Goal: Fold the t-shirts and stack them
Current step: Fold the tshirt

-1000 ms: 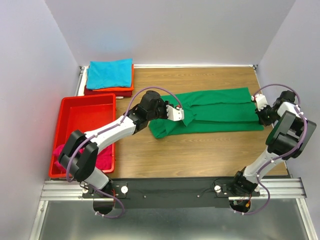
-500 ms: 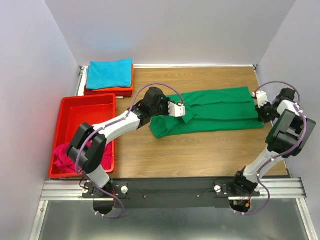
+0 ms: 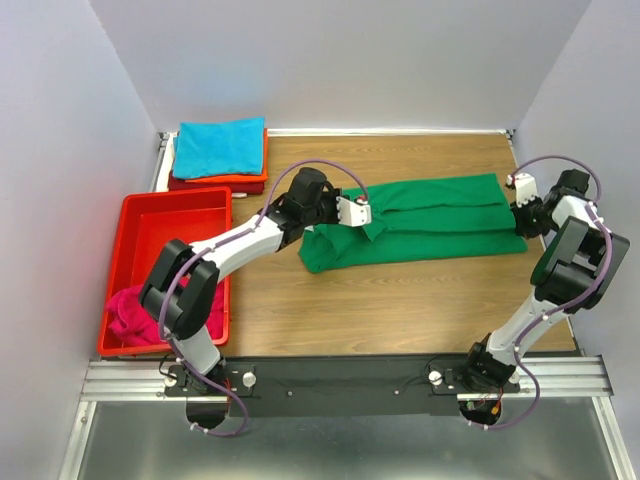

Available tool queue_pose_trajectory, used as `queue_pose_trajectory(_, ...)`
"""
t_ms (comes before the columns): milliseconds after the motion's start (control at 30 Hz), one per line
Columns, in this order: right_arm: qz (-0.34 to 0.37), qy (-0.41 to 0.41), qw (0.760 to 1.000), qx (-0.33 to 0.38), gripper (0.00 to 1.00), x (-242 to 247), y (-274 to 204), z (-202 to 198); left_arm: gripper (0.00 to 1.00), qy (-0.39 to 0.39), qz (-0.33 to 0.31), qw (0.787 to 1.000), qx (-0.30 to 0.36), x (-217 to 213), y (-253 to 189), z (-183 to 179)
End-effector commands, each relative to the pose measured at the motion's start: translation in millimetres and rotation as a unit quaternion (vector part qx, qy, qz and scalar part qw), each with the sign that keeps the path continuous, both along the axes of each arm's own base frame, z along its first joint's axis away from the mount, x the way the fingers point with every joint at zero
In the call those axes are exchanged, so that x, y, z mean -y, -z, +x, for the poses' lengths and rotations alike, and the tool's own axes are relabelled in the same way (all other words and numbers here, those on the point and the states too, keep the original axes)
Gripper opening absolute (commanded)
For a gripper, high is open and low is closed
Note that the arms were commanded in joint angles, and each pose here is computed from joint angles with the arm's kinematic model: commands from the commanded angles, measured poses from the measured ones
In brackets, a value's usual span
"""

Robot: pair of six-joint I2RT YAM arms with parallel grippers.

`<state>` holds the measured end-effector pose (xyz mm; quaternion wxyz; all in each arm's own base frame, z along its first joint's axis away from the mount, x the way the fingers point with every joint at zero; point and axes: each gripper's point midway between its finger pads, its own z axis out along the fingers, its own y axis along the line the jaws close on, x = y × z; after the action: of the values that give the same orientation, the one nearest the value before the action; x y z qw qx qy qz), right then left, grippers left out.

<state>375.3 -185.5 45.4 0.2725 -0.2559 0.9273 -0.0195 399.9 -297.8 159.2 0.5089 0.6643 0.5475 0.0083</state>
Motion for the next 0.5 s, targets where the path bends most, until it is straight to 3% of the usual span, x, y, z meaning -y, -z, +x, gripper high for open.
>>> queue_pose_trajectory(0,0.004,0.039,0.999,0.028,0.13,8.4,-7.6,19.0,0.00,-0.010,0.005,1.000,0.015,-1.9,-6.3,15.9)
queue_pose_trajectory(100,-0.003,0.084,0.995,0.062,0.44,16.8,-14.6,28.0,0.00,-0.010,0.011,1.000,0.009,0.7,0.0,22.4)
queue_pose_trajectory(200,-0.001,0.125,0.988,0.089,0.56,19.7,-26.2,29.6,0.00,-0.009,0.014,1.000,0.014,4.8,-2.0,28.4)
queue_pose_trajectory(233,-0.008,0.142,0.983,0.115,0.76,25.3,-33.3,36.1,0.00,-0.011,0.017,1.000,0.013,4.9,0.7,30.9)
queue_pose_trajectory(333,0.011,0.149,0.980,0.133,0.82,16.0,-42.4,32.9,0.00,-0.014,0.021,0.999,0.021,6.4,-0.5,38.6)
queue_pose_trajectory(467,0.055,0.136,0.979,0.141,0.82,-8.4,-45.1,22.6,0.00,-0.023,0.032,0.999,0.020,5.3,2.5,48.6)
